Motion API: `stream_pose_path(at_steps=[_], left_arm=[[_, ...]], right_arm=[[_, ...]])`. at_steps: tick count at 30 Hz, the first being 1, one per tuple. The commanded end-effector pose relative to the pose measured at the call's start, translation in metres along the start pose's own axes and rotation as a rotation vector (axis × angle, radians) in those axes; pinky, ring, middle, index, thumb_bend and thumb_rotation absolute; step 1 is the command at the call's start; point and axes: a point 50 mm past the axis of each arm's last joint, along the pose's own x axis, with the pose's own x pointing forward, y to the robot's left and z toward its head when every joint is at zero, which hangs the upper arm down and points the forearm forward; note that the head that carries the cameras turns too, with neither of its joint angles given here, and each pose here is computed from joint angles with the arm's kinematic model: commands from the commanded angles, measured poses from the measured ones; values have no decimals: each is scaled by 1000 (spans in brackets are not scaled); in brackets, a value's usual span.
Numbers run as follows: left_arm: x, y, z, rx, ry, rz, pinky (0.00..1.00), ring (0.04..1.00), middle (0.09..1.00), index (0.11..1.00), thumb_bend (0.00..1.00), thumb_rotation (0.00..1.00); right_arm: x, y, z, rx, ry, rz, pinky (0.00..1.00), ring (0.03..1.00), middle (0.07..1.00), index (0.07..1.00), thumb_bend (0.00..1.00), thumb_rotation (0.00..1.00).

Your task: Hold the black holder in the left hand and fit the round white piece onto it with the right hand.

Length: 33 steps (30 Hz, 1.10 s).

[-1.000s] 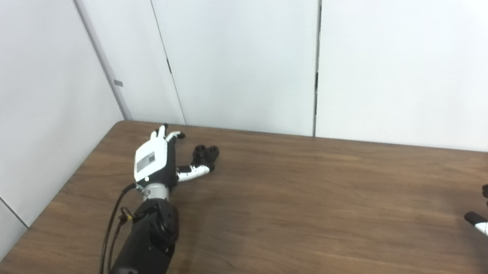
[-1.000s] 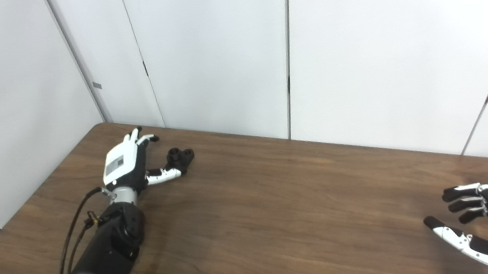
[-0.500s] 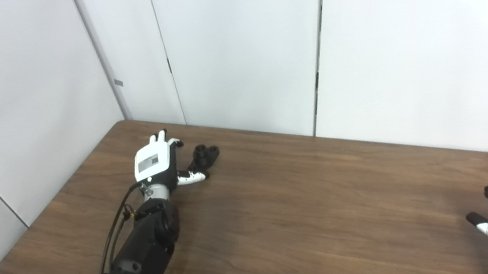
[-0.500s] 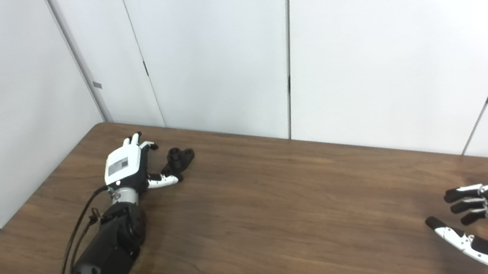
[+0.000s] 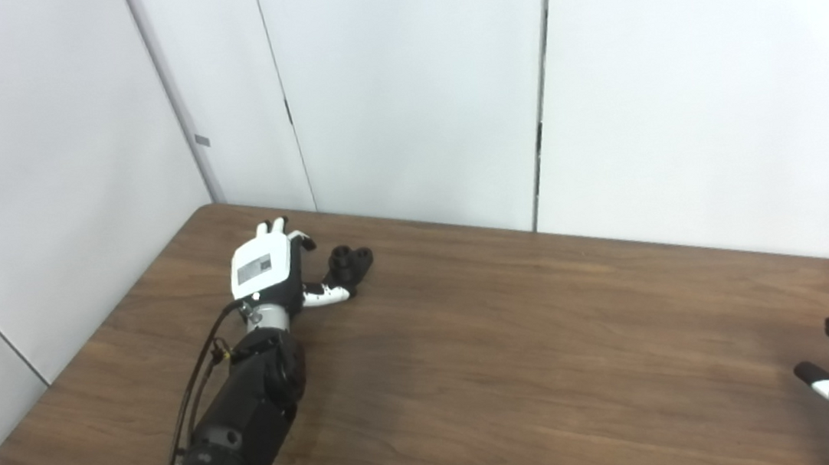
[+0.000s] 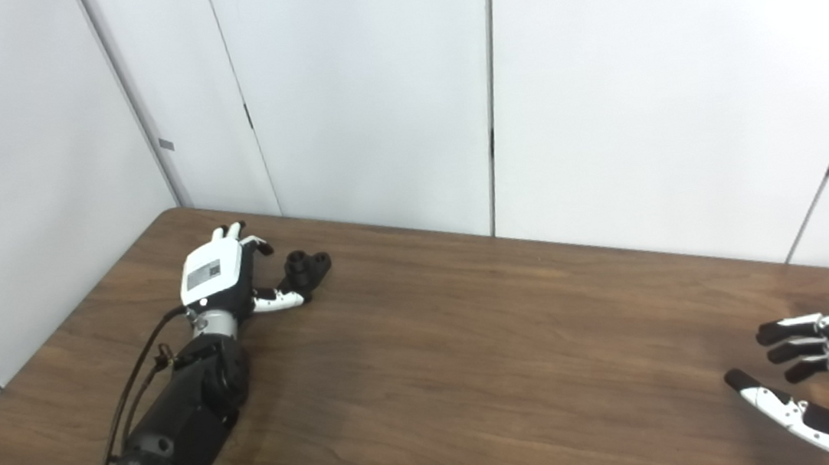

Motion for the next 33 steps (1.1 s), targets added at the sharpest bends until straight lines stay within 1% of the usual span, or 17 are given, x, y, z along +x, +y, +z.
stream_pose_path(at_steps=[1, 3, 6, 11, 16, 17, 21, 25, 26, 27, 28, 29, 30, 31, 33], left_arm=[[25, 31, 8, 3, -36, 36, 846, 955, 909, 633, 880, 321], [27, 32, 10, 5, -38, 5, 844, 944, 900, 623, 856, 329], [33, 37, 14, 27, -43, -63, 844, 943, 902, 614, 828, 348], [41, 40, 18, 38, -43, -121, 833, 931, 894, 616, 832, 351], [47, 36, 20, 75, -52, -178, 808, 928, 889, 628, 837, 349], [48, 35, 19, 82, -50, -188, 795, 924, 884, 639, 845, 344], [50, 30, 18, 110, -42, -241, 807, 932, 889, 727, 849, 341], [52, 25, 16, 129, -34, -257, 786, 924, 874, 788, 847, 308], [52, 23, 15, 131, -35, -263, 786, 925, 871, 761, 840, 289], [52, 22, 15, 134, -40, -265, 787, 928, 866, 680, 828, 268], [52, 20, 14, 129, -40, -266, 778, 919, 842, 592, 821, 239], [51, 19, 14, 123, -40, -263, 781, 901, 811, 554, 822, 213], [50, 19, 14, 117, -39, -258, 791, 884, 784, 520, 676, 145], [49, 18, 14, 112, -41, -252, 814, 872, 761, 498, 587, 102], [48, 18, 14, 107, -56, -250, 823, 857, 757, 485, 541, 79]], right_arm=[[7, -7, 13, -5, -55, -22, 408, 529, 613, 497, 502, 138], [7, -7, 13, -5, -53, -21, 407, 529, 612, 497, 502, 136], [6, -6, 14, -7, -53, -23, 408, 529, 613, 497, 501, 134], [6, -6, 19, -13, -52, -24, 408, 530, 614, 496, 501, 133], [6, -7, 19, -14, -52, -26, 413, 535, 617, 497, 501, 137], [6, -7, 20, -14, -51, -27, 413, 534, 616, 496, 501, 137], [6, -7, 19, -15, -55, -29, 412, 533, 615, 496, 501, 136], [9, -7, 20, -17, -57, -31, 413, 536, 618, 496, 501, 136], [9, -7, 20, -18, -59, -32, 412, 535, 617, 496, 501, 136], [10, -7, 20, -19, -62, -33, 412, 535, 617, 496, 501, 136], [10, -7, 20, -21, -64, -33, 411, 535, 616, 496, 501, 136], [10, -8, 20, -22, -65, -34, 411, 535, 616, 496, 501, 137], [10, -8, 21, -22, -66, -34, 411, 536, 617, 496, 501, 137], [10, -8, 21, -22, -66, -34, 411, 536, 617, 496, 501, 137], [10, -9, 22, -23, -66, -36, 410, 535, 617, 496, 500, 137]])
